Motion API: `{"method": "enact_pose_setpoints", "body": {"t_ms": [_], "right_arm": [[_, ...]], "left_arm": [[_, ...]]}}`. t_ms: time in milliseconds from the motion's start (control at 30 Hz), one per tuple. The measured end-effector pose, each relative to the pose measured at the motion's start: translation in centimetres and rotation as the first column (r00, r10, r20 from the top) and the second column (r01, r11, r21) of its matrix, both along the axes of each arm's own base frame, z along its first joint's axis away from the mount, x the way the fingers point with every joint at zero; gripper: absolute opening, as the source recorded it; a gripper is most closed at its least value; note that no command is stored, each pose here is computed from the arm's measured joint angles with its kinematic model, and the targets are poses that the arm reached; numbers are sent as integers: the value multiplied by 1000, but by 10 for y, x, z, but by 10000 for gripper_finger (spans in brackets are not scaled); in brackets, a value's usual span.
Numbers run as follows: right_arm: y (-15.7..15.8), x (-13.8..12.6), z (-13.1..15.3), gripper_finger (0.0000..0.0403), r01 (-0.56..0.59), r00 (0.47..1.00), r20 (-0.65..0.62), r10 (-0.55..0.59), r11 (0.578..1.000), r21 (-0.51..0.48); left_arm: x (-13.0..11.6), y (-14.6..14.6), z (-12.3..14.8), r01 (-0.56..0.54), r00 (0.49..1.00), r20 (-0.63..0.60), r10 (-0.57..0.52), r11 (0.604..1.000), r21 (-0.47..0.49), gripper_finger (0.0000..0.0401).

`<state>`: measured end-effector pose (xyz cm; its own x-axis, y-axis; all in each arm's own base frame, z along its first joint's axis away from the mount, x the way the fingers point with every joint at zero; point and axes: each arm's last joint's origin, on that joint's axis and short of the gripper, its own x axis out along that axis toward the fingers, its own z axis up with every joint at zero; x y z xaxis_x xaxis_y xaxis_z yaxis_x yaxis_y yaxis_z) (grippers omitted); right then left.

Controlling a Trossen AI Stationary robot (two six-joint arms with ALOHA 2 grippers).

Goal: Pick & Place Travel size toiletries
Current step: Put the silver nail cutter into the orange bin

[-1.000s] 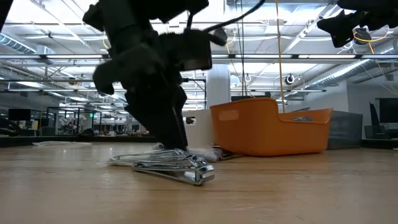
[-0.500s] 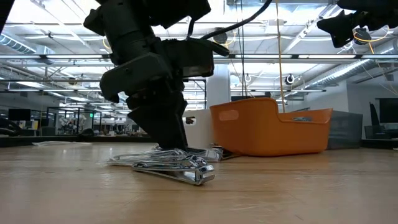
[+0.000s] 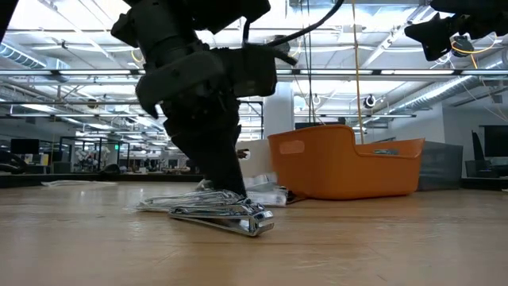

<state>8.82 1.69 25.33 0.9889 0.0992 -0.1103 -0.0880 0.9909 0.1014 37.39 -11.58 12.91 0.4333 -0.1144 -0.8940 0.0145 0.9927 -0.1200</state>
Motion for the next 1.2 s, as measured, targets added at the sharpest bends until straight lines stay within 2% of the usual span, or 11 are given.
{"method": "enact_pose_setpoints", "body": {"t_ms": [67,433,600,800,867,967,1033,1200], "right_arm": [[0,0,0,256,0,1000,0,0,1000,0],[0,0,0,256,0,1000,0,0,1000,2],[0,0,0,256,0,1000,-1,0,1000,1],[0,0,0,256,0,1000,-2,0,1000,0],[0,0,0,256,-1,1000,-2,1,1000,0],[0,0,0,256,0,1000,-1,0,1000,-1],[0,0,0,256,0,1000,-1,0,1000,-1],[0,0,0,256,0,1000,2,0,1000,0]], "left_arm": [[0,1,0,-9,1000,-1,9,1000,-6,12],[-4,0,12,-8,1000,12,8,1000,6,10],[-8,-1,31,-17,998,63,16,1000,26,5],[-13,2,63,-64,980,192,45,993,95,9],[-14,4,77,-114,962,262,80,986,119,5],[-11,12,94,-250,904,382,192,962,107,8],[-5,19,104,-306,850,469,241,950,67,12],[12,36,120,-354,721,621,307,934,-51,5]]}}
